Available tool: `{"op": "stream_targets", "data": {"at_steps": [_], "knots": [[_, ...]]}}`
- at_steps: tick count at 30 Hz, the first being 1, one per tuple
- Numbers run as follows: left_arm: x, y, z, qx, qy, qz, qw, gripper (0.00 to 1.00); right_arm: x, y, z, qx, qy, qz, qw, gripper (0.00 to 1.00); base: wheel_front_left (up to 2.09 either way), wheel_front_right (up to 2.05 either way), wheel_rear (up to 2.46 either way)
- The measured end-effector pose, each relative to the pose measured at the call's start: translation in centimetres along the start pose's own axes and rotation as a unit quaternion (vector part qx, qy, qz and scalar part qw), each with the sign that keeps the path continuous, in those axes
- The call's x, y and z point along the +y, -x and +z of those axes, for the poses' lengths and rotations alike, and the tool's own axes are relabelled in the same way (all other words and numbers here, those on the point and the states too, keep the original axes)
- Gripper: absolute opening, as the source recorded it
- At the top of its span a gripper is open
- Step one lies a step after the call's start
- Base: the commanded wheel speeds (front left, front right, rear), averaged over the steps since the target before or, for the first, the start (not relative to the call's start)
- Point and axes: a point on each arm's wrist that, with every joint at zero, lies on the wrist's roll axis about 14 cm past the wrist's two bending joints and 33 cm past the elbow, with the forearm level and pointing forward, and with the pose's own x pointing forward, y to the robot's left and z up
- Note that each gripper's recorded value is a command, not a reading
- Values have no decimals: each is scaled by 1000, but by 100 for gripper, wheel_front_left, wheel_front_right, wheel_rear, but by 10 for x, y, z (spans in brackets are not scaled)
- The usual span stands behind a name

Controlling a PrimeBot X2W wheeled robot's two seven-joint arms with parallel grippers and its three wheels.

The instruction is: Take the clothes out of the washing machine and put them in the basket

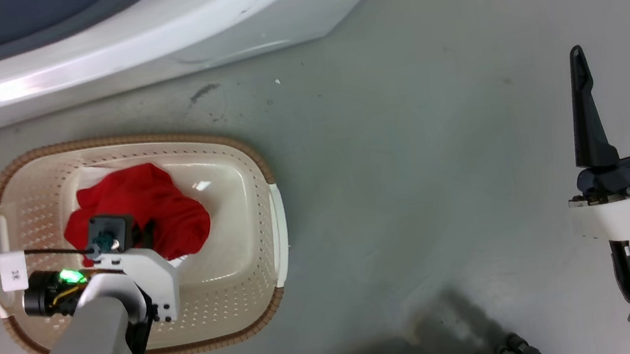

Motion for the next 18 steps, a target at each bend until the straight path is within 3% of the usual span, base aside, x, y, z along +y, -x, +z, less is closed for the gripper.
{"op": "stream_targets", "data": {"at_steps": [10,11,12,13,18], "knots": [[-12,-30,-17,30,5,-12,999,0,-5,1,-27,34,13,-5,999,100,0,0,0],[-12,-29,-15,28,8,-10,1000,25,-4,1,-27,34,12,-5,999,100,0,0,0],[-12,-28,-13,25,10,-8,1000,85,-4,2,-27,35,11,-4,999,100,0,0,0],[-10,-27,-11,22,10,-4,1000,100,-2,2,-27,35,9,-2,999,100,0,0,0],[-6,-17,-2,8,9,13,1000,100,2,2,-18,26,5,4,1000,100,0,0,0]]}}
